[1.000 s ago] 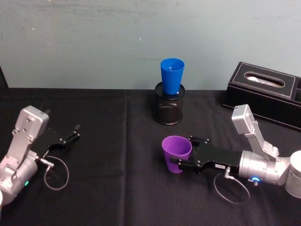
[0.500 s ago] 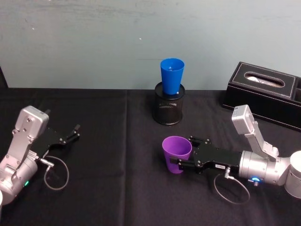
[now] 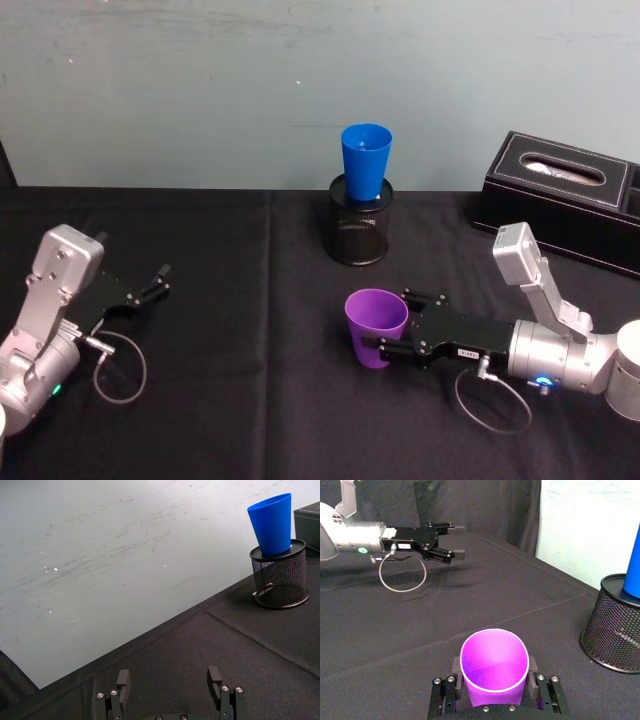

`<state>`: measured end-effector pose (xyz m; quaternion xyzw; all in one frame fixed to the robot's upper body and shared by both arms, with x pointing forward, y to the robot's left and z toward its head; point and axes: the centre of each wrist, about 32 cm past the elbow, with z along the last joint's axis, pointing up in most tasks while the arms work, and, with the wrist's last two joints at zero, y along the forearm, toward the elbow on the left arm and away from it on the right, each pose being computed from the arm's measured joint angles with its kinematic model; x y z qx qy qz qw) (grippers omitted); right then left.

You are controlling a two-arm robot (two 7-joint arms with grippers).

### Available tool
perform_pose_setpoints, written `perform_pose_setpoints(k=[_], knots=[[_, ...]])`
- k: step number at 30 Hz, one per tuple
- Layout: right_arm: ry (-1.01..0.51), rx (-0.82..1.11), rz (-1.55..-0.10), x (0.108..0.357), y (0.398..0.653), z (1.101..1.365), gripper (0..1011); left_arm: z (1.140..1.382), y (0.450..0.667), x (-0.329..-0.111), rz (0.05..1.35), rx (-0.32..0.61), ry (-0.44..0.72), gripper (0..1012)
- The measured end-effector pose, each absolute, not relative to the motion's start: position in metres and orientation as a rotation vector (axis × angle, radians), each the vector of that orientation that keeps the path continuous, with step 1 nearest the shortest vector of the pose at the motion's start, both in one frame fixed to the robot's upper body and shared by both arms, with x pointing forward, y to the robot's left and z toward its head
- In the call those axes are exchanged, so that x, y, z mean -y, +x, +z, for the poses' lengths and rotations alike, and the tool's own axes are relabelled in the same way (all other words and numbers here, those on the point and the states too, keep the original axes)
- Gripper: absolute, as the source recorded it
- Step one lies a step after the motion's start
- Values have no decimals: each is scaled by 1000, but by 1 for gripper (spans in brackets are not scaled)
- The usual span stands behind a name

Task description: Pick up one cup with a gripper and tap it against the other cup.

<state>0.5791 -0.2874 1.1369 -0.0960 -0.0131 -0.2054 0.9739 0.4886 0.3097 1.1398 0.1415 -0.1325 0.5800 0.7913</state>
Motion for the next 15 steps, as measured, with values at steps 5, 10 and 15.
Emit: perform_pose_setpoints(k=[5,10,15], knots=[[-194,27,-414,287,579,1137,731,1140,489,-310,1248,285,304,1011],[-193,27,-414,287,579,1137,731,1140,489,-310,1248,285,304,1011],[-193,27,-415,287,579,1137,731,1140,489,-310,1248,285,305,1011]])
